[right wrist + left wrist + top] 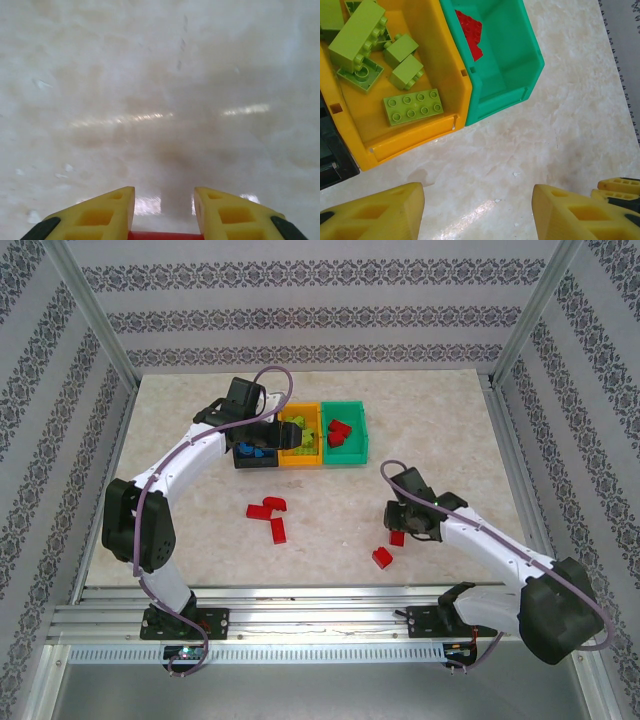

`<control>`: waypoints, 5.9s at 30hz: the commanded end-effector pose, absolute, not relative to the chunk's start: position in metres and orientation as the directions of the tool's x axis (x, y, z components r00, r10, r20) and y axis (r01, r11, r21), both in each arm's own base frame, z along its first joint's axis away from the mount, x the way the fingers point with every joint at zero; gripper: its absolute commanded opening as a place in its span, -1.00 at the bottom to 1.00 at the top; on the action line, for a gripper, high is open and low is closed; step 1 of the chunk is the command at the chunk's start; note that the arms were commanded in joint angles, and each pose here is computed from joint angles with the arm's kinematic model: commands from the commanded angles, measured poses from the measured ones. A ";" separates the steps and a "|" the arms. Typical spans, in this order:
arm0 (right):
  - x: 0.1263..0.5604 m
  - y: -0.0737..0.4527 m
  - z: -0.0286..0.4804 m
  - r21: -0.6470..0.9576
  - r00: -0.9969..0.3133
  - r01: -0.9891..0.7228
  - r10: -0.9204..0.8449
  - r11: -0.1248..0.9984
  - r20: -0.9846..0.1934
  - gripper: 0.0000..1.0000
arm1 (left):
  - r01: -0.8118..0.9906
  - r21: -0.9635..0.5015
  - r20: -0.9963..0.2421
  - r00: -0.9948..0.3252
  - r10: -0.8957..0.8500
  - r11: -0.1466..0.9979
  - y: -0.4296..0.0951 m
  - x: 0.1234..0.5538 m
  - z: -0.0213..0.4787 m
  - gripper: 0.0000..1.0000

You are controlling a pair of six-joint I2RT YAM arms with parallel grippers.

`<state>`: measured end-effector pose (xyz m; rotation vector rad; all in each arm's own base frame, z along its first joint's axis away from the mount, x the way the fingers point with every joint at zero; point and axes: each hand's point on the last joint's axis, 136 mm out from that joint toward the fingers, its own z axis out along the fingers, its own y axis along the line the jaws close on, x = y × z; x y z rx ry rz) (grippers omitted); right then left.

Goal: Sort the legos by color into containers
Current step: Pick up the lego from the bottom-right of the table, then place the lego in the container, then pick up the lego from the bottom-center of the table, then place the lego in the container, then pick up the lego from the center of the table.

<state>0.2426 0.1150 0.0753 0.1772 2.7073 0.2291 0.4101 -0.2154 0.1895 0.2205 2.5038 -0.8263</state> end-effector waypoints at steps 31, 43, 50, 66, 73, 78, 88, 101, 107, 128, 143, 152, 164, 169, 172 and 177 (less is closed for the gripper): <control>0.521 0.220 0.187 0.235 -0.734 -0.179 0.030 0.955 -0.679 -0.29 | 0.312 -0.491 -0.536 -0.844 0.000 0.813 -0.210 0.421 0.201 0.18; 0.467 0.222 0.175 0.260 -0.766 -0.225 -0.006 0.939 -0.642 -0.12 | 0.316 -0.493 -0.540 -0.842 -0.001 0.811 -0.210 0.421 0.204 0.19; 0.367 0.198 0.144 0.229 -0.828 -0.249 -0.084 0.941 -0.555 -0.11 | 0.318 -0.505 -0.538 -0.843 -0.005 0.803 -0.211 0.420 0.206 0.19; 0.190 0.150 0.061 0.310 -0.965 -0.121 -0.038 0.943 -0.260 -0.06 | 0.301 -0.529 -0.500 -0.866 -0.006 0.793 -0.216 0.422 0.192 0.19; 0.173 0.150 0.053 0.268 -0.984 -0.079 -0.032 0.960 -0.175 -0.02 | 0.307 -0.530 -0.509 -0.861 -0.008 0.790 -0.216 0.421 0.197 0.19; 0.164 0.149 0.041 0.175 -0.988 -0.096 -0.071 0.980 -0.140 0.02 | 0.309 -0.531 -0.515 -0.857 -0.010 0.789 -0.216 0.420 0.200 0.19; 0.164 0.155 0.030 0.100 -0.981 -0.155 -0.142 0.983 -0.130 -0.01 | 0.313 -0.541 -0.514 -0.857 -0.013 0.781 -0.218 0.419 0.202 0.19; 0.222 0.196 0.057 0.180 -0.944 -0.214 -0.156 0.960 -0.291 -0.31 | 0.313 -0.542 -0.516 -0.856 -0.015 0.780 -0.217 0.419 0.203 0.19; 0.278 0.210 0.090 0.264 -0.909 -0.205 -0.083 0.942 -0.409 -0.31 | 0.313 -0.535 -0.518 -0.855 -0.012 0.785 -0.216 0.420 0.202 0.19; 0.451 0.234 0.168 0.325 -0.816 -0.228 0.003 0.918 -0.578 -0.18 | 0.300 -0.522 -0.499 -0.867 -0.001 0.798 -0.215 0.422 0.189 0.19; 0.426 0.234 0.139 0.386 -0.852 -0.262 -0.024 0.884 -0.523 -0.01 | 0.297 -0.522 -0.490 -0.872 0.004 0.800 -0.215 0.423 0.184 0.20; 0.363 0.215 0.104 0.290 -0.808 -0.335 -0.115 0.896 -0.578 -0.02 | 0.297 -0.530 -0.483 -0.876 0.005 0.794 -0.217 0.422 0.183 0.19; 0.342 0.200 0.097 0.291 -0.724 -0.347 -0.057 0.892 -0.688 -0.01 | 0.283 -0.457 -0.295 -0.943 0.156 0.843 -0.215 0.408 0.154 0.23; 0.345 0.199 0.093 0.285 -0.730 -0.338 -0.058 0.897 -0.681 -0.01 | 0.328 -0.321 -0.044 -0.942 0.332 0.888 -0.210 0.373 0.130 0.24; 0.347 0.196 0.092 0.272 -0.729 -0.329 -0.061 0.904 -0.681 -0.01 | 0.377 -0.214 0.043 -0.918 0.394 0.901 -0.203 0.359 0.125 0.29; 0.346 0.194 0.096 0.284 -0.723 -0.325 -0.044 0.902 -0.689 -0.01 | 0.364 -0.186 0.097 -0.917 0.386 0.913 -0.194 0.343 0.111 0.37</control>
